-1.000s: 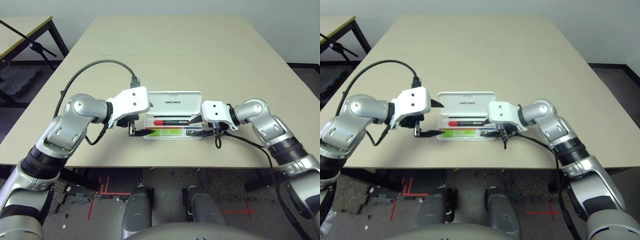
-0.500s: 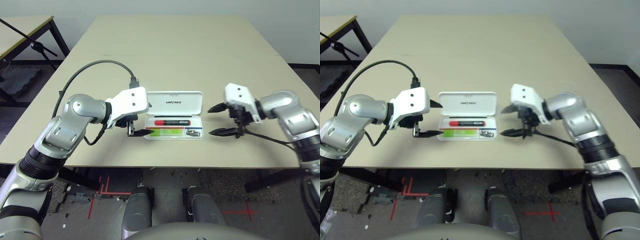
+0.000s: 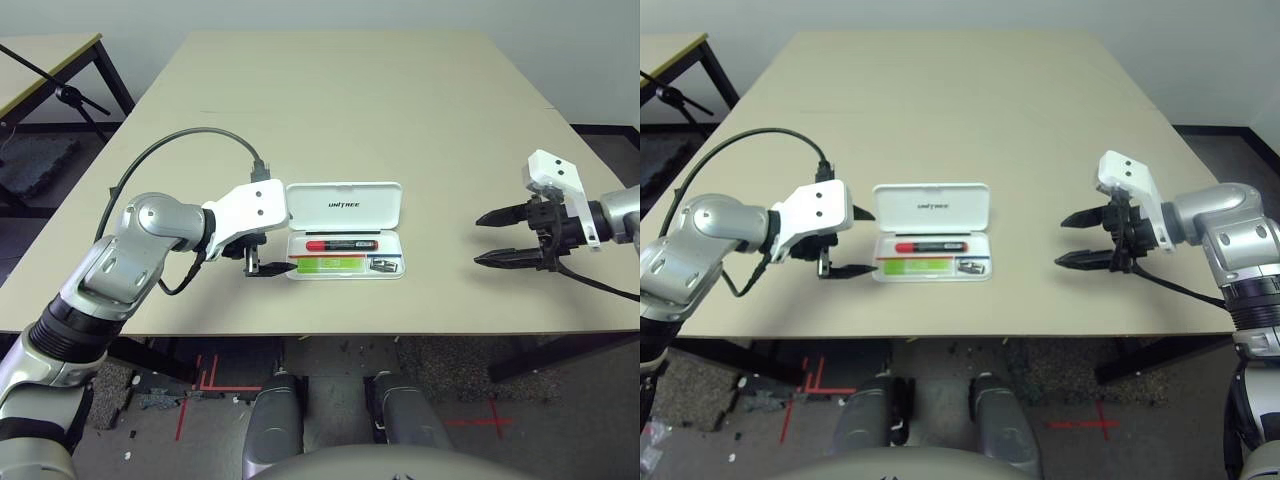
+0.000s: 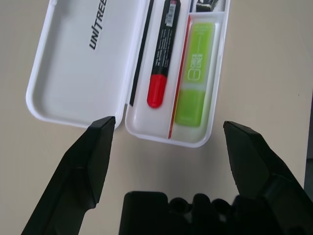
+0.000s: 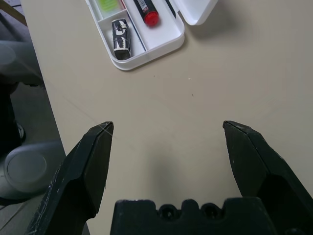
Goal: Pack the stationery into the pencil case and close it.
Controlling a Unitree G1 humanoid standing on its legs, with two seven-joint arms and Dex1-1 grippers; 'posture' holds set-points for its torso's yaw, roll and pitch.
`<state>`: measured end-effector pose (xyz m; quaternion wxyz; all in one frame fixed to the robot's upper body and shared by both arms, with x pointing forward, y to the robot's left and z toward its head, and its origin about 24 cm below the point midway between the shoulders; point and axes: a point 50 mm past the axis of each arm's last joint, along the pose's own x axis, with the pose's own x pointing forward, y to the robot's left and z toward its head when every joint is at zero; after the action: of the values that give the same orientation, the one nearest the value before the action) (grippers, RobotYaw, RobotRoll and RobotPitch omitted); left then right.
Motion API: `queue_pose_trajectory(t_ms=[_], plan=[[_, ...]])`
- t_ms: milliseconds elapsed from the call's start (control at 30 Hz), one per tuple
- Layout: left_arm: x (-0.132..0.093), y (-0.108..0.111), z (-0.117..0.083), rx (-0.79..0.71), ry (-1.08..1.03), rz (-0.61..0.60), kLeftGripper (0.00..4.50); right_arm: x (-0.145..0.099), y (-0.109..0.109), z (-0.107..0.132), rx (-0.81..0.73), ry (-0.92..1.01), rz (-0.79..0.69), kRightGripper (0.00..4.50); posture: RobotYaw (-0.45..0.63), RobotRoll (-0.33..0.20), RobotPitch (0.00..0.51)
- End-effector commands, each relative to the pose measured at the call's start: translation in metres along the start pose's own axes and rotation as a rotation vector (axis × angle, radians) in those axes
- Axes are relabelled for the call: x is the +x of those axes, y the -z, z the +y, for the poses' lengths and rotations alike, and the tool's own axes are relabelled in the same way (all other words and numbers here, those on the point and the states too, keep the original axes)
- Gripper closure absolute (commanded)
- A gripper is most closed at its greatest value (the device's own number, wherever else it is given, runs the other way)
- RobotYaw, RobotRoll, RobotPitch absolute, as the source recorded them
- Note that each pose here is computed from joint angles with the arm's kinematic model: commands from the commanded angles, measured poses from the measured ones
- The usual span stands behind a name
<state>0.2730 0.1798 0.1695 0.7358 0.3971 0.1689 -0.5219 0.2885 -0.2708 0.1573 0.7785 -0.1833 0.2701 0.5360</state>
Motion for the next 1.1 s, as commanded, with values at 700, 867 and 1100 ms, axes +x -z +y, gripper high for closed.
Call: queue_pose_trajectory(t_ms=[700,867,1100], plan=[[0.039,0.069,0.071,-0.251,-0.514,0.092,4.48,0.002,-0.008,-0.006,-0.046,0.059,-0.032,0.00,-0.04,0.000,0.055],[0.060,0.053,0.069,-0.283,-0.476,0.004,4.48,0.002,-0.010,-0.006,-0.053,0.062,-0.034,0.00,-0.05,0.000,0.056],[0.071,0.038,0.058,-0.310,-0.409,-0.089,4.48,0.002,-0.010,-0.006,-0.056,0.071,-0.038,0.00,-0.06,0.000,0.058]])
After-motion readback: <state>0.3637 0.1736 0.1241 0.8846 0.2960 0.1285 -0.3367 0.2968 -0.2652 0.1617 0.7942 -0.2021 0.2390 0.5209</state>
